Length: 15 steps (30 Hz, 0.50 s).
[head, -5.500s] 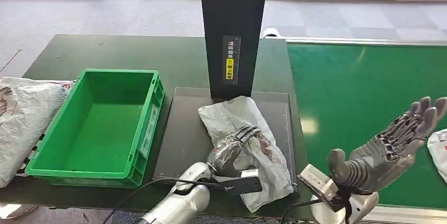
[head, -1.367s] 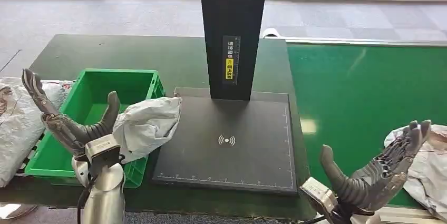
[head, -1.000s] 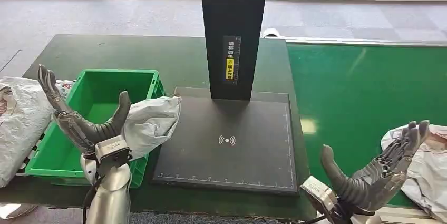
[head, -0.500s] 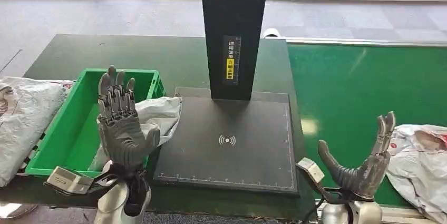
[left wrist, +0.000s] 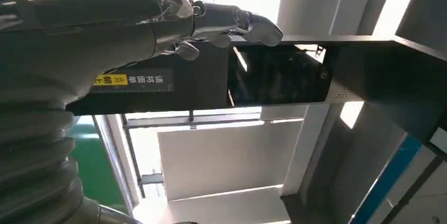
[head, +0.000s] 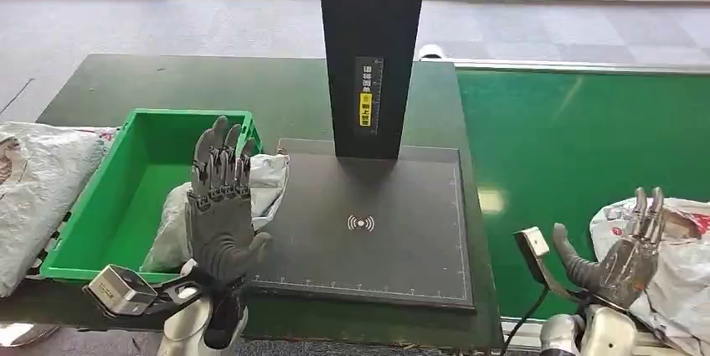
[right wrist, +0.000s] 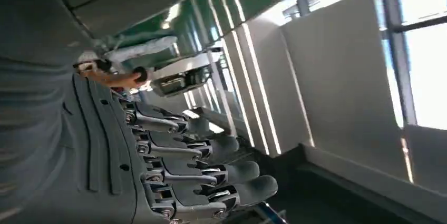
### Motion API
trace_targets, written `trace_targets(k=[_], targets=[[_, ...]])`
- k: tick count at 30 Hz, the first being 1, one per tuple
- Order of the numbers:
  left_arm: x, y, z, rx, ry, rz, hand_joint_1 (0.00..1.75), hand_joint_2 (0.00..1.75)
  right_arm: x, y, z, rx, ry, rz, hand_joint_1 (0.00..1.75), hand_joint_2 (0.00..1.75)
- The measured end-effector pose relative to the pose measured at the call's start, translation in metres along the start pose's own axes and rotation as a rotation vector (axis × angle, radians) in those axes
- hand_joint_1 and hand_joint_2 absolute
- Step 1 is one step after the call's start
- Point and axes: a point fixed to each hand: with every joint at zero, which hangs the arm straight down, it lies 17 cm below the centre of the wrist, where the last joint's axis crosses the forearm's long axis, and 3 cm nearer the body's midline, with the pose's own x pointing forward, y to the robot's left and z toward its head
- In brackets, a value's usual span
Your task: Moved the parcel from conveyor to table for the left to box.
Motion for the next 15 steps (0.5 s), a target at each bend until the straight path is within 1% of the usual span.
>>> trace_targets(k=[3,7,15], targets=[[-0.002,0.0,0.001,0.001,0.007,0.002,0.0,1.75,-0.031,0.004,-0.004,0.015,0.086,0.042,0.0,1.75],[-0.005,0.0,0.002,0.002,0.013,0.004,0.0,1.75,-0.045,0.007,-0.007,0.022,0.106,0.058,0.0,1.75],[-0.008,0.001,0.003,0.004,0.021,0.006,0.0,1.75,-0.054,0.01,-0.007,0.033,0.116,0.066,0.0,1.75]])
